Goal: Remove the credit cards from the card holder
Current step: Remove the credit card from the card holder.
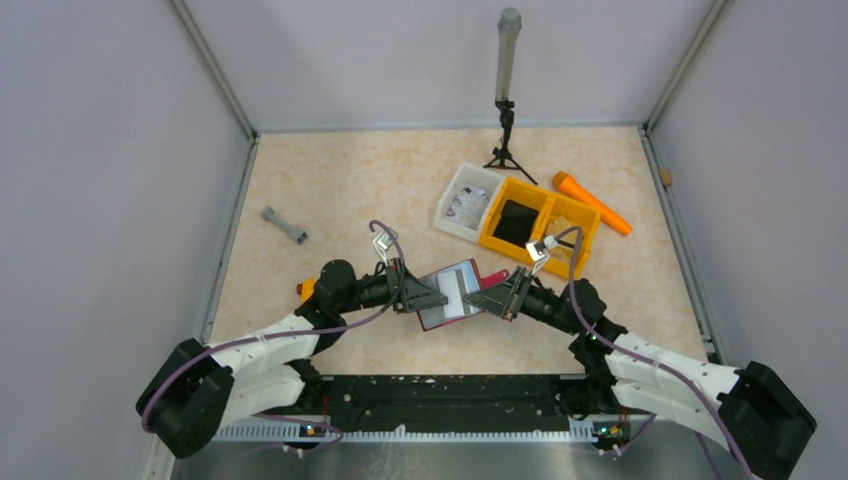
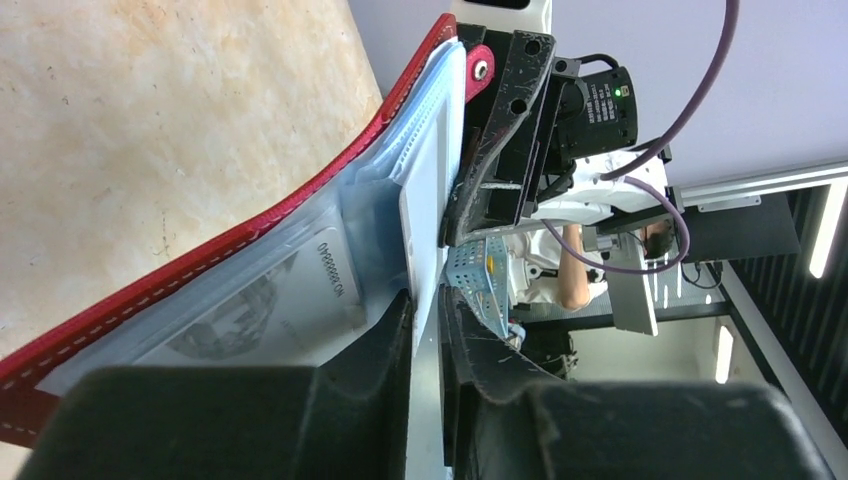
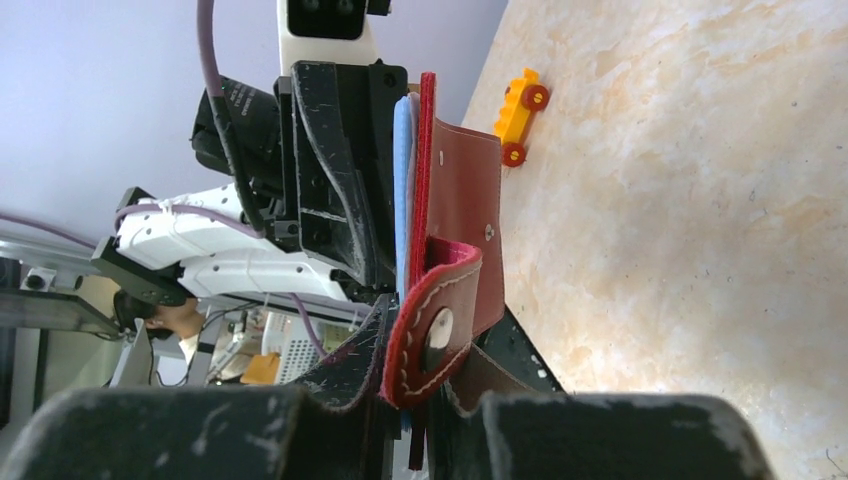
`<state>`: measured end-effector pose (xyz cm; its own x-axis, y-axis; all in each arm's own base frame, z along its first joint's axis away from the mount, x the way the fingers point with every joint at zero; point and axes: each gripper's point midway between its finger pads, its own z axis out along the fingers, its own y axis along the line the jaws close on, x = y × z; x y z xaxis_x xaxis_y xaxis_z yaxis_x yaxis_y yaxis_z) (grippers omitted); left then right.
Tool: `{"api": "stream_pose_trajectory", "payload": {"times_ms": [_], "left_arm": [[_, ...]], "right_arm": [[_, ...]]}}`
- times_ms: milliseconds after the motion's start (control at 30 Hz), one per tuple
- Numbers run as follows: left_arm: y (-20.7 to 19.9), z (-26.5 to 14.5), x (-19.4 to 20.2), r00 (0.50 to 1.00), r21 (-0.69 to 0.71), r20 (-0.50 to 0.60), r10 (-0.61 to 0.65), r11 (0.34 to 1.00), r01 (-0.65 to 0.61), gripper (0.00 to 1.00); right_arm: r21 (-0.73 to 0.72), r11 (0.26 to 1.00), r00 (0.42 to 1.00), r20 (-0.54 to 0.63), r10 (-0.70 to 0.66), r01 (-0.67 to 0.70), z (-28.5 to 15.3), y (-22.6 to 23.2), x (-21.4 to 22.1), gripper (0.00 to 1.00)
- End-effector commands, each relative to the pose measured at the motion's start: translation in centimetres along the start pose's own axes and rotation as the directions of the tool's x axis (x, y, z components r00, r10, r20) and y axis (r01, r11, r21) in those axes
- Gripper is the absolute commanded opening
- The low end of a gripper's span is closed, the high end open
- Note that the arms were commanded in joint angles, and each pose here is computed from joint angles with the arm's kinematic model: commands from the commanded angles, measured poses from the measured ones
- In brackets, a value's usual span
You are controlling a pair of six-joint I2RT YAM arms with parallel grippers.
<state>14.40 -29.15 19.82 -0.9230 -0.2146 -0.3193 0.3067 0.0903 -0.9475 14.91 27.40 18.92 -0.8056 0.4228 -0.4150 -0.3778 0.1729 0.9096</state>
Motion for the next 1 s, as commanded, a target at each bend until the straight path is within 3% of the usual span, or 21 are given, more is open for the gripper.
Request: {"api": "stream_pose_trajectory", "payload": {"times_ms": [0,200,333,467,500,600,967], "left_arm": [[-2.8,0.0,-0.7,0.997,0.097,0.023,0.072,0.993,-0.074,0.15],[-2.9,0.0,-0.7,0.997,0.109,0.028,0.066,0.992,-0.069,0.02],[-3.0,-0.2,-0.6,0.997,0.112,0.034,0.07,0.991,-0.073,0.0],[-2.9,-0.4,-0.5,0.997,0.11,0.036,0.074,0.991,-0.078,0.0],[-2.9,-0.4,-0.5,0.997,0.108,0.033,0.074,0.991,-0.077,0.0],[-2.7,-0.5,-0.4,0.997,0.104,0.033,0.072,0.992,-0.076,0.0],[-2.3,-0.8,-0.4,0.997,0.094,0.047,0.069,0.993,-0.073,0.0]], "right_arm": [[-0.066,0.998,0.998,0.056,-0.003,0.007,-0.1,1.6,-1.2,0.06],[-0.082,0.997,0.998,0.055,0.004,0.0,-0.2,2.0,-1.2,0.07],[-0.098,0.995,0.998,0.066,0.013,-0.007,-0.5,2.1,-1.3,0.22],[-0.136,0.991,0.997,0.079,0.015,-0.004,-0.8,2.7,-1.3,0.29],[-0.142,0.99,0.997,0.081,0.017,-0.006,-0.8,2.8,-1.4,0.29],[-0.13,0.991,0.996,0.088,0.028,-0.016,-0.8,2.5,-1.5,0.09],[-0.117,0.993,0.99,0.136,0.044,-0.028,-1.5,1.8,-2.0,0.0]]}}
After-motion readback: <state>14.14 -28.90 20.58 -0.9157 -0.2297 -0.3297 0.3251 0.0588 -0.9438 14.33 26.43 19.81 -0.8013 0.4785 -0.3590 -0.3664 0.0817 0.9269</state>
